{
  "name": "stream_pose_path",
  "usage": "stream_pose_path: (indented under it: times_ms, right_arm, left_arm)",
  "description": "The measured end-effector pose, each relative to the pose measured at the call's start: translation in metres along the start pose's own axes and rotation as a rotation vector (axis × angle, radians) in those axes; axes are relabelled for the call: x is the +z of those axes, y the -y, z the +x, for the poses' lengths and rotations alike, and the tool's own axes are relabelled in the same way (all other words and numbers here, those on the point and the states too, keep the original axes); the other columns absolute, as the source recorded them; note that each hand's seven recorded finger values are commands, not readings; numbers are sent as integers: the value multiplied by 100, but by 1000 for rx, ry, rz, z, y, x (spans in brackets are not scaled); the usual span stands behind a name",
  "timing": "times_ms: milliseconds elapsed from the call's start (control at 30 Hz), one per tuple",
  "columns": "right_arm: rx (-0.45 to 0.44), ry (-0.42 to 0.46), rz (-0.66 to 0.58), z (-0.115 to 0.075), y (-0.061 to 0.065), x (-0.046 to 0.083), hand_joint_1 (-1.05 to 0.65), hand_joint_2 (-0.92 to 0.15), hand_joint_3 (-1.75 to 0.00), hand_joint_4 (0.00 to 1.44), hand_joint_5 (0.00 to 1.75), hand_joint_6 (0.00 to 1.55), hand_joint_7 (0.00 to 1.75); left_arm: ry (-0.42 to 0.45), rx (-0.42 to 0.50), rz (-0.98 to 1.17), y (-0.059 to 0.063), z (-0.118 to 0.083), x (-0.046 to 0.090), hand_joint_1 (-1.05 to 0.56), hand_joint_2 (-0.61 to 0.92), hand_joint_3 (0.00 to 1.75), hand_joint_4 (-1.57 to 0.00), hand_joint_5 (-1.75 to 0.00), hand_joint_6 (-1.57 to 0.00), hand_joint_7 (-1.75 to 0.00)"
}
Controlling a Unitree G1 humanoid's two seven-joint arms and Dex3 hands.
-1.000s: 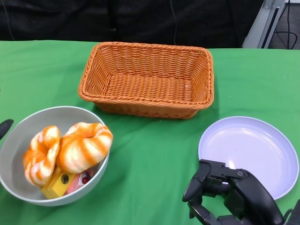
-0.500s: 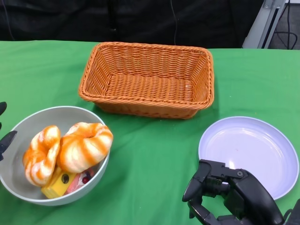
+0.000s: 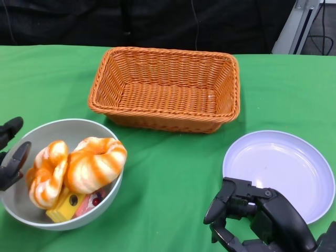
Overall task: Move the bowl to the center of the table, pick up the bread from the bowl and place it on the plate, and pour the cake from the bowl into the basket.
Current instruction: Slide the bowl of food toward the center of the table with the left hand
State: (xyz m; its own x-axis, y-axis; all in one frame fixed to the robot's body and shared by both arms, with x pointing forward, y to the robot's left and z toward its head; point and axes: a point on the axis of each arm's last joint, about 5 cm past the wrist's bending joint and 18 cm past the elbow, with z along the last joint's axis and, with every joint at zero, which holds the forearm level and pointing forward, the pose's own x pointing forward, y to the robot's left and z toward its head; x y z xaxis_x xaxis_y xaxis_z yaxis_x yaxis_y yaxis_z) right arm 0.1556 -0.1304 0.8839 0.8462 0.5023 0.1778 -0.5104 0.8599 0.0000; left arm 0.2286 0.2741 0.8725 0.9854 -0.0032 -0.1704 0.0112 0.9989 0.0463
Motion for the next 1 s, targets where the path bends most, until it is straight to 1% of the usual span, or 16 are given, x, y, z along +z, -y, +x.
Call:
stream_pose_path:
  times_ms: [267,500,767,1000]
  right_arm:
    - [-2,1,-2,0,0,0,-2,-51,-105,68,156,71,126]
    - [-2,2,-2,0,0,0,-2,-51,-105,68,156,71,126]
    - [-2,3,-2,0,0,1,-2,-51,-105,68,156,71,125]
    - [-2,4,-2,0,0,1,-2,-50,-105,68,156,72,125]
  left_arm:
    - [-45,-34,52,9,-5,9,-78,92,60,-19,0,-24,0]
    - [-73,-61,65,15,-9,13,-76,92,62,-16,0,-22,0]
    - [-110,-68,43,23,-12,18,-76,92,62,-16,0,-20,0]
    - [-145,-78,-5,32,-17,23,-75,92,62,-10,0,-14,0]
